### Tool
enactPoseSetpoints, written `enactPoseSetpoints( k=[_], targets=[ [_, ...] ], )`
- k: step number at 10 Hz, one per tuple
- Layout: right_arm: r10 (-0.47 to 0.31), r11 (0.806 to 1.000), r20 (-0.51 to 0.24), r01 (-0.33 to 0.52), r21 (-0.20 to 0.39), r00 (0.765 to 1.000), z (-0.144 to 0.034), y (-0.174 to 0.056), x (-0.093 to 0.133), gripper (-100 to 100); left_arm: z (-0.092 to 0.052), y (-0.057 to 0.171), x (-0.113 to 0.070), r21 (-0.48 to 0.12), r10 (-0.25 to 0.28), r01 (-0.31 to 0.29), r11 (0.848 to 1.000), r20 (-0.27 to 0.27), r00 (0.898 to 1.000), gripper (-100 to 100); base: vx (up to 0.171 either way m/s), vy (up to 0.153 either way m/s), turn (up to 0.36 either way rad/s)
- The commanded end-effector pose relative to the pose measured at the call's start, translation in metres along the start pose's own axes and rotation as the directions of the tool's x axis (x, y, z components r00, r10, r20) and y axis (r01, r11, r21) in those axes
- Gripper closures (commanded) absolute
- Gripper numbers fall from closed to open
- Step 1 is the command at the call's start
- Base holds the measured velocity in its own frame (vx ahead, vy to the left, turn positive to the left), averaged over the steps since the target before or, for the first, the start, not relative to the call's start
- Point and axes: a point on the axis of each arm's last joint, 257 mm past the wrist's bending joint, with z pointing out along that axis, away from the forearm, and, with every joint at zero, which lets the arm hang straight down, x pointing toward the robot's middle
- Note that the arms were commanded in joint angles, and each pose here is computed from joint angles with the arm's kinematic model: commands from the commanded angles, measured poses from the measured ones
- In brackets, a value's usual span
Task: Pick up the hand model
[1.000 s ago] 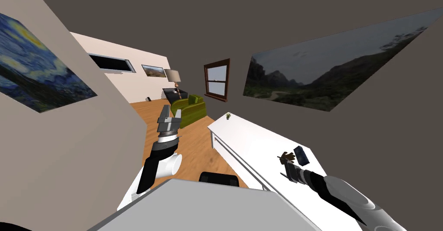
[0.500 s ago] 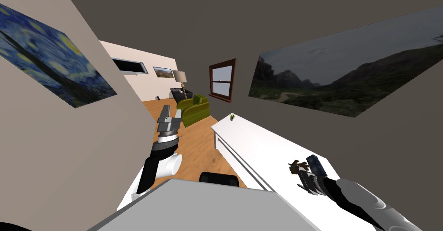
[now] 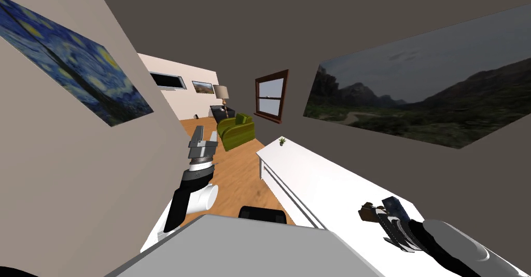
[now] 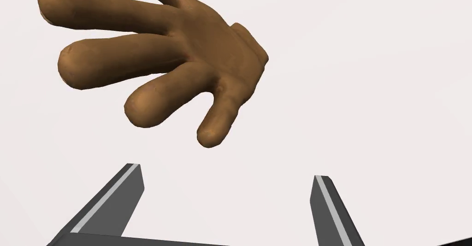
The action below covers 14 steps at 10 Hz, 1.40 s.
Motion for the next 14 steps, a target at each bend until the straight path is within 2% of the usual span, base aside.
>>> enactPoseSetpoints(
  k=[1,2,4,5,8,9,10,11,12,14],
  targets=[
    [-0.025,1.000,-0.018,0.025,-0.015,1.000,-0.003,0.002,0.011,-100,0.000,0.000,0.000,0.000,0.000,0.000,1.000,0.000,1.000,0,0.028,0.014,0.064],
    [-0.014,1.000,-0.022,0.014,-0.023,1.000,-0.003,0.007,0.014,-100,0.000,0.000,0.000,0.000,0.000,0.000,1.000,0.000,1.000,0,0.015,0.005,-0.007],
    [-0.065,0.995,-0.077,0.059,-0.086,0.995,-0.019,0.023,0.044,-100,0.000,0.000,0.000,0.000,0.000,0.000,1.000,0.000,1.000,0,0.026,0.019,0.119],
    [-0.065,0.995,-0.077,0.059,-0.086,0.995,-0.019,0.023,0.044,-100,0.000,0.000,0.000,0.000,0.000,0.000,1.000,0.000,1.000,0,0.031,0.011,0.044],
    [-0.122,0.983,-0.136,0.100,-0.157,0.983,-0.042,0.036,0.079,-100,0.000,0.000,0.000,0.000,0.000,0.000,1.000,0.000,1.000,0,0.033,0.011,0.084],
    [-0.106,0.986,-0.124,0.089,-0.140,0.987,-0.036,0.031,0.072,-100,0.000,0.000,0.000,0.000,0.000,0.000,1.000,0.000,1.000,0,0.020,0.002,0.020],
    [-0.110,0.985,-0.125,0.092,-0.143,0.986,-0.037,0.032,0.074,0,0.000,0.000,0.000,0.000,0.000,0.000,1.000,0.000,1.000,0,0.000,0.000,0.000],
    [-0.015,0.991,-0.086,0.004,-0.136,0.996,-0.032,0.034,0.060,-100,0.000,0.000,0.000,0.000,0.000,0.000,1.000,0.000,1.000,0,0.023,-0.264,0.336],
    [0.026,0.993,-0.080,-0.035,-0.114,0.996,-0.031,0.029,0.057,-100,0.000,0.000,0.000,0.000,0.000,0.000,1.000,0.000,1.000,0,-0.054,-0.325,0.438],
    [0.117,0.990,-0.064,-0.121,-0.067,0.991,-0.030,0.019,0.051,-100,0.000,0.000,0.000,0.000,0.000,0.000,1.000,0.000,1.000,0,-0.174,-0.186,0.526]
  ],
)
